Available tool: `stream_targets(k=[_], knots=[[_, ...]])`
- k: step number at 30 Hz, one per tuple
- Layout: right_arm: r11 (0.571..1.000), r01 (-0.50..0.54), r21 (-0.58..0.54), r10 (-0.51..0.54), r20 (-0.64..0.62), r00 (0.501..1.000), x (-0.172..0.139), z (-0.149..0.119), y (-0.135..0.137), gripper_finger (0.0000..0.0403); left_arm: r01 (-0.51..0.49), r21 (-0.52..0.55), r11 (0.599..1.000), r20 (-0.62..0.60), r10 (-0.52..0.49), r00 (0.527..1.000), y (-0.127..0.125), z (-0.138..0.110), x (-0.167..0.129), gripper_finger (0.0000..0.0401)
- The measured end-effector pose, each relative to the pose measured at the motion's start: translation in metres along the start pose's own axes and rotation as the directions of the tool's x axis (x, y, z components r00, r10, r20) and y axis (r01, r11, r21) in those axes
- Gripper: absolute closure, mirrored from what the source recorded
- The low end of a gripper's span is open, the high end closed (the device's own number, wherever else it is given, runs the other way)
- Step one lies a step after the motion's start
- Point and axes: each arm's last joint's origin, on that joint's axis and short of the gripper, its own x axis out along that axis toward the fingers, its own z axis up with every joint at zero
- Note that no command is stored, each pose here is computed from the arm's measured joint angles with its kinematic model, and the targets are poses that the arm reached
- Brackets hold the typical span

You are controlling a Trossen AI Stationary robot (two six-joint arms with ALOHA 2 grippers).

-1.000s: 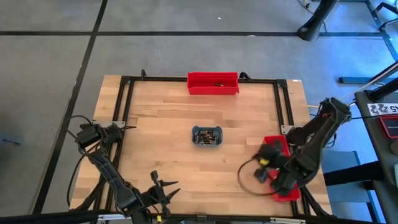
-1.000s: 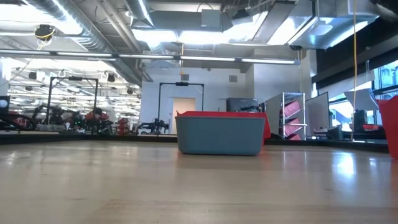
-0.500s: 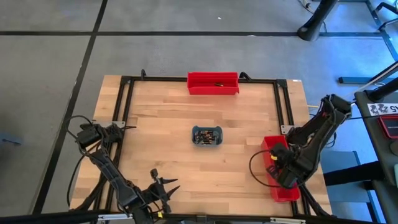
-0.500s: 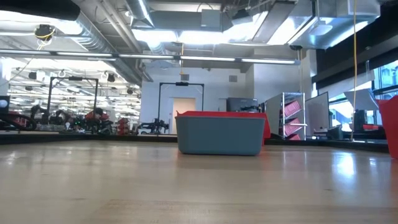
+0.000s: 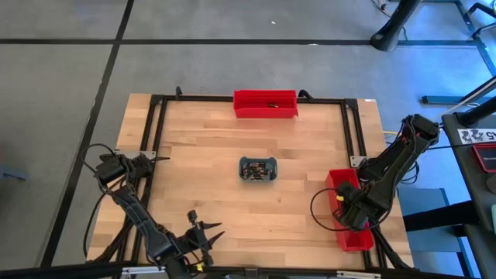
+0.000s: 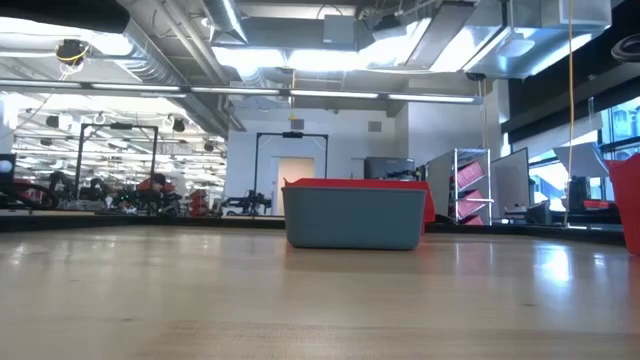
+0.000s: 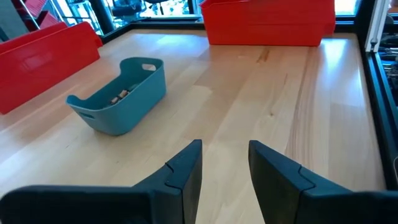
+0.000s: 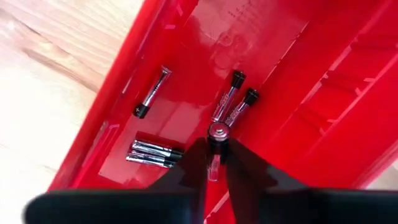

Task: Sort batteries
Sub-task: Put the silver battery into the bottom red bin, then move the top red bin from the top of the table to the bottom right

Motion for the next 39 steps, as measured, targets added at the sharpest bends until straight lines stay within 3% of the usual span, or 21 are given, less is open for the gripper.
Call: stream_targets(k=[11, 20, 23, 26, 28, 32, 36, 39], knots=[[0.999, -0.017, -0.042, 0.016, -0.028, 0.999, -0.014, -0.001, -0.002, 0.0205, -0.003, -0.005, 1.0, 0.0, 0.003, 1.0, 0.0, 0.0, 0.001, 0.0281], [0.988, -0.14, -0.065, 0.148, 0.158, 0.976, -0.103, 0.0, -0.002, 0.0204, -0.025, -0.012, 1.0, -0.002, 0.025, 1.0, 0.002, 0.003, 0.009, 0.0281], [0.972, -0.193, -0.136, 0.225, 0.29, 0.93, -0.127, 0.003, -0.004, 0.0209, -0.027, -0.013, 1.0, -0.002, 0.027, 1.0, 0.003, 0.003, 0.01, 0.0281], [0.957, -0.193, -0.216, 0.275, 0.47, 0.839, -0.139, 0.012, -0.004, 0.021, -0.021, -0.032, 0.999, -0.016, 0.02, 1.0, 0.002, 0.003, 0.01, 0.0281], [0.959, -0.136, -0.248, 0.252, 0.529, 0.811, -0.143, 0.026, -0.002, 0.021, -0.011, -0.038, 0.999, -0.053, 0.009, 0.999, 0.003, 0.003, 0.013, 0.0281], [0.952, 0.012, -0.305, 0.173, 0.572, 0.802, -0.141, 0.073, 0.005, 0.021, -0.005, -0.042, 0.999, -0.146, -0.001, 0.989, 0.006, 0.004, 0.028, 0.0281], [0.916, 0.123, -0.381, 0.145, 0.602, 0.785, -0.135, 0.145, 0.005, 0.021, -0.008, -0.007, 1.0, -0.217, 0.006, 0.976, 0.012, 0.005, 0.045, 0.0281], [0.874, 0.18, -0.451, 0.177, 0.641, 0.746, -0.131, 0.206, -0.004, 0.021, -0.046, 0.058, 0.997, -0.233, 0.059, 0.971, 0.026, -0.008, 0.055, 0.0281]])
